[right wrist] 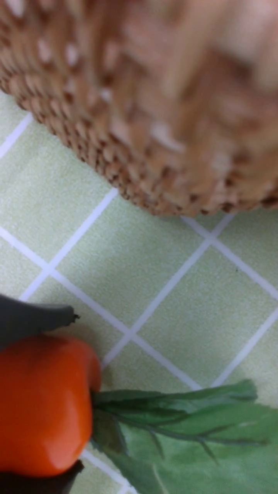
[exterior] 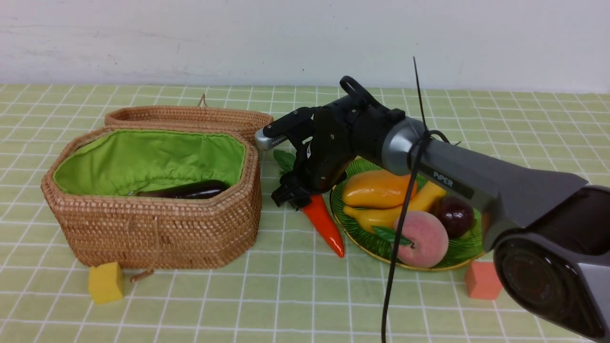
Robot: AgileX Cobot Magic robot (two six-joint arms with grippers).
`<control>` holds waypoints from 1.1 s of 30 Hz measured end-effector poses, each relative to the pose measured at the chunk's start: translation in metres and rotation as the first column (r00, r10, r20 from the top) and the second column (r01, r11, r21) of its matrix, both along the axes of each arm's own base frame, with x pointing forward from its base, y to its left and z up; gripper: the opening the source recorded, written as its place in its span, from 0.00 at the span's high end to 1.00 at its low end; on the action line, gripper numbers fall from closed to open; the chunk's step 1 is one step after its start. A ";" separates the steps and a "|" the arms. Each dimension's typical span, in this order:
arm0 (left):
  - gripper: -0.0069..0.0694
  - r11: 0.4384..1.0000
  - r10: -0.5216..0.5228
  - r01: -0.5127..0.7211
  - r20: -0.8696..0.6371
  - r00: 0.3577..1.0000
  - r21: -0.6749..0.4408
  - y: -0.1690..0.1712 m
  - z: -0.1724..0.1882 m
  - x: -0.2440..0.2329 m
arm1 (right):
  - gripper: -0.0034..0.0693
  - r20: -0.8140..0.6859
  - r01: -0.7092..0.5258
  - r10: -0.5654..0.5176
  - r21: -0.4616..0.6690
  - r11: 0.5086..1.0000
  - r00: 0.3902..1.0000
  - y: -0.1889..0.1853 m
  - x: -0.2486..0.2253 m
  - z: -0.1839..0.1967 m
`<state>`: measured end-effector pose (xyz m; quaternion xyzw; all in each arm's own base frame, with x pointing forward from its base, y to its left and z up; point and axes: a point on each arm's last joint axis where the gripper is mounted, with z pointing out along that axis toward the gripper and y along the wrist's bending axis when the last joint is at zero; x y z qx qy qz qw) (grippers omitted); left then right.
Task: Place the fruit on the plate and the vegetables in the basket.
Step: Use the right arm to grab a carrot and put it into the left basket
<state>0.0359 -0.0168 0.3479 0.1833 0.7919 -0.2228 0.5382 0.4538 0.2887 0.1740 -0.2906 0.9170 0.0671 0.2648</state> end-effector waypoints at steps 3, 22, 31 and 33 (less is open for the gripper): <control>0.89 1.000 -0.007 0.007 0.001 1.000 0.028 -0.002 -0.001 0.002 | 0.37 -0.001 0.000 0.000 -0.002 1.000 1.000 0.000 0.000 0.000; 0.93 0.966 -0.032 0.076 -0.175 0.984 0.247 -0.052 0.014 0.051 | 0.37 -0.008 0.000 0.000 -0.007 1.000 1.000 0.000 -0.001 0.000; 0.93 0.951 -0.066 0.114 -0.171 0.983 0.288 -0.052 0.013 0.049 | 0.37 -0.008 0.000 0.000 -0.007 1.000 1.000 0.000 -0.001 0.000; 0.93 0.951 -0.089 0.131 -0.156 0.984 0.280 -0.052 0.015 0.048 | 0.37 -0.008 -0.001 0.001 -0.007 1.000 1.000 0.000 -0.001 0.000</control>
